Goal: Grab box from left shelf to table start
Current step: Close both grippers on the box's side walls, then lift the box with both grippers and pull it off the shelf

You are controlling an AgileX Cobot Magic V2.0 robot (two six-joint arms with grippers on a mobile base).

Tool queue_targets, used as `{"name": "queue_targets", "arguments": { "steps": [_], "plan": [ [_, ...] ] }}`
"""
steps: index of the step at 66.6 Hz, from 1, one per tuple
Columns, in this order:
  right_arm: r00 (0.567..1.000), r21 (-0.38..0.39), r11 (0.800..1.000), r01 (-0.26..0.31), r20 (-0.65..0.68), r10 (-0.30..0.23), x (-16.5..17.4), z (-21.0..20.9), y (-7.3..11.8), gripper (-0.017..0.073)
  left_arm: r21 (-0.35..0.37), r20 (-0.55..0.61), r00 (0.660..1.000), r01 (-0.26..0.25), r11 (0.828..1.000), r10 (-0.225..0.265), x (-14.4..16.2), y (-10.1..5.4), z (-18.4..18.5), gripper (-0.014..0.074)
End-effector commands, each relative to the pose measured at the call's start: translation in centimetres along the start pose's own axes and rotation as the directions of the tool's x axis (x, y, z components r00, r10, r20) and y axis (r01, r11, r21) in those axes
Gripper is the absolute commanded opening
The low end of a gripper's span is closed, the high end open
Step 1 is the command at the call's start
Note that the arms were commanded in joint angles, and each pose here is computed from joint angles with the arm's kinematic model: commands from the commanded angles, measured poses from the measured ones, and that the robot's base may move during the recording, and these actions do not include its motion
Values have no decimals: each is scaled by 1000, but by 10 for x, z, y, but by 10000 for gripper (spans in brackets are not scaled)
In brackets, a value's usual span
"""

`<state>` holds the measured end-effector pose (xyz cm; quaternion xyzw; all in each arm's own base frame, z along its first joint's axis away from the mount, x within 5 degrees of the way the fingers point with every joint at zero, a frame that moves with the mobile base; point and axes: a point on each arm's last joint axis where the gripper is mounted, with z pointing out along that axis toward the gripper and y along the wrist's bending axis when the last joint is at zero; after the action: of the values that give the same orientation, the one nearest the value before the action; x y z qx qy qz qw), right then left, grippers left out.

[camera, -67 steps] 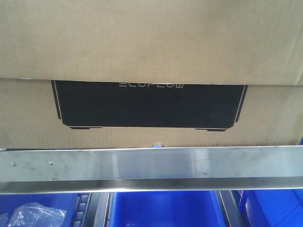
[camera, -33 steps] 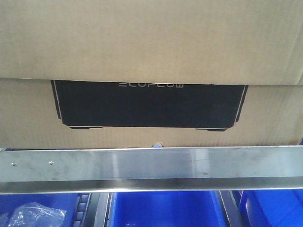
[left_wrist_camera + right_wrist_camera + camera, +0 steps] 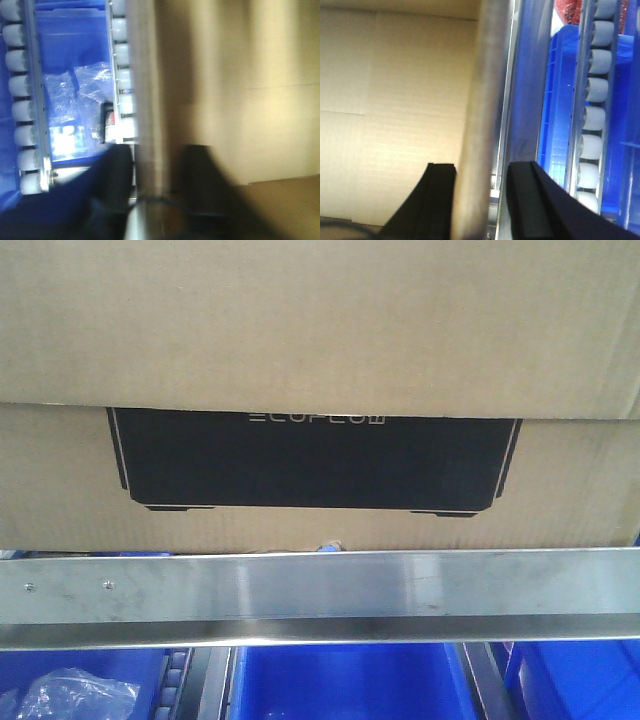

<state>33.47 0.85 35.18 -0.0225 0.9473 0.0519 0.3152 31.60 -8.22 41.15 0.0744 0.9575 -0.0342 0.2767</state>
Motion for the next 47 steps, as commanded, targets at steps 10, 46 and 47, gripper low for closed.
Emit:
{"name": "queue_targets", "arguments": {
  "steps": [10, 46, 47],
  "plan": [
    [992, 9, 1000, -7, 130, 6, -13, -24, 1, 57, 23, 29, 1000, 11, 1000, -11, -1, -4, -12, -96],
    [932, -34, 999, 34, 363, -19, 0, -120, 24, 57, 52, 224, 974, 12, 999, -23, 23, 1, -92, -99],
    [930, -37, 999, 39, 368, -23, 2, -123, 25, 57, 53, 231, 973, 11, 999, -23, 24, 2, -94, -99]
  ]
}}
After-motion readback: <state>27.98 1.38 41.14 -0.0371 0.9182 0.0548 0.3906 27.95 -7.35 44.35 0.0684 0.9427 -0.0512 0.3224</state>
